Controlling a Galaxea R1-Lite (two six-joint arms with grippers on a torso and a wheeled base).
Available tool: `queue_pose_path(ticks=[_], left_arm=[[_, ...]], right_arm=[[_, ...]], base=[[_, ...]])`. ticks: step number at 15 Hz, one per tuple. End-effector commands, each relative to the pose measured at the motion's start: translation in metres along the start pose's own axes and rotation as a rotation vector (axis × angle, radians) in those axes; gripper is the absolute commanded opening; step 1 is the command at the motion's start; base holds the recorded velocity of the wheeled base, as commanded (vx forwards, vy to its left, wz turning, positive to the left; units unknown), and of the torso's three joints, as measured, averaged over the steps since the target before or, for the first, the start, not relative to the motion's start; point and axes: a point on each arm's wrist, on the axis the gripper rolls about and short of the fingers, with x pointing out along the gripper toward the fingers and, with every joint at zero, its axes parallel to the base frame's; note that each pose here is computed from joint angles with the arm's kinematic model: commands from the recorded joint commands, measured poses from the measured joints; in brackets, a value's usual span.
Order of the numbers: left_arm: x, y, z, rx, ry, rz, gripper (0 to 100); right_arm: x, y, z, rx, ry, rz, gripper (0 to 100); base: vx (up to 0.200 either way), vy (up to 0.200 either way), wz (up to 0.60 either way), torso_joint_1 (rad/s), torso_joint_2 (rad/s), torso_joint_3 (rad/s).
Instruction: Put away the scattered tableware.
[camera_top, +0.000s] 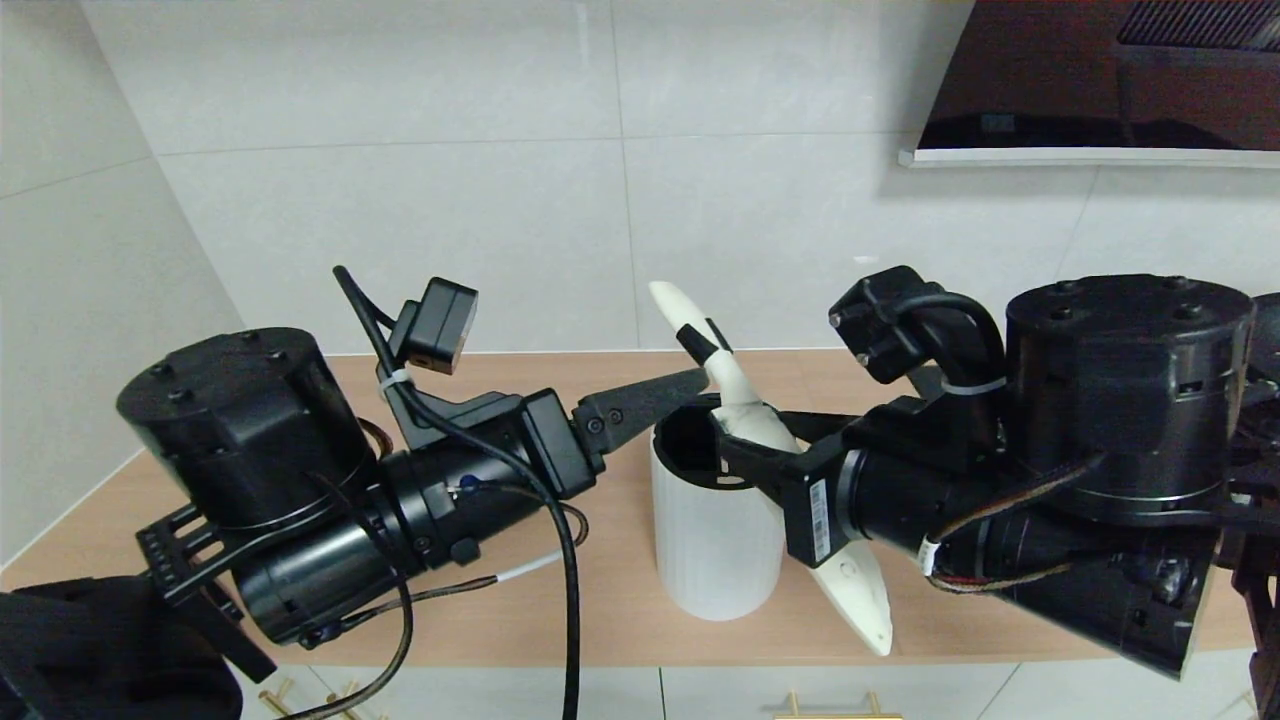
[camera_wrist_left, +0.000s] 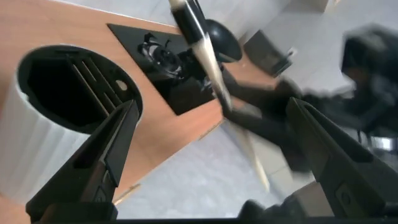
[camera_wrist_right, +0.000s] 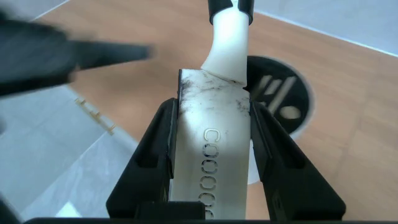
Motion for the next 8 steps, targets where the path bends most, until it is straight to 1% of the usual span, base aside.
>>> queue_pose_path(ticks=[1,2,3,5,8], left_arm=[[0.004,0.001,0.001,-0.040,-0.019,-0.020,100],[0.006,0.002,0.001,-0.047,-0.028,-0.028,100],[0.007,0.003,0.000,-0.047,-0.029,-0.027,100],[0.014,0.012,-0.006,-0.052,-0.036,0.011,100],[0.016,0.013,-0.006,-0.046,-0.055,0.006,100]], right_arm=[[0.003,0.008,-0.007,-0.012,0.023,0.024,0],[0.004,0.011,-0.009,-0.014,0.029,0.033,0],[0.004,0.012,-0.010,-0.016,0.032,0.035,0],[0.002,0.017,-0.011,-0.021,0.036,0.053,0],[0.001,0.021,-0.013,-0.025,0.039,0.068,0]], base=[[0.000,0.000,0.00,0.000,0.00,0.000],[0.000,0.000,0.00,0.000,0.00,0.000],[0.000,0.000,0.00,0.000,0.00,0.000],[0.000,0.000,0.00,0.000,0.00,0.000],[0.000,0.000,0.00,0.000,0.00,0.000]])
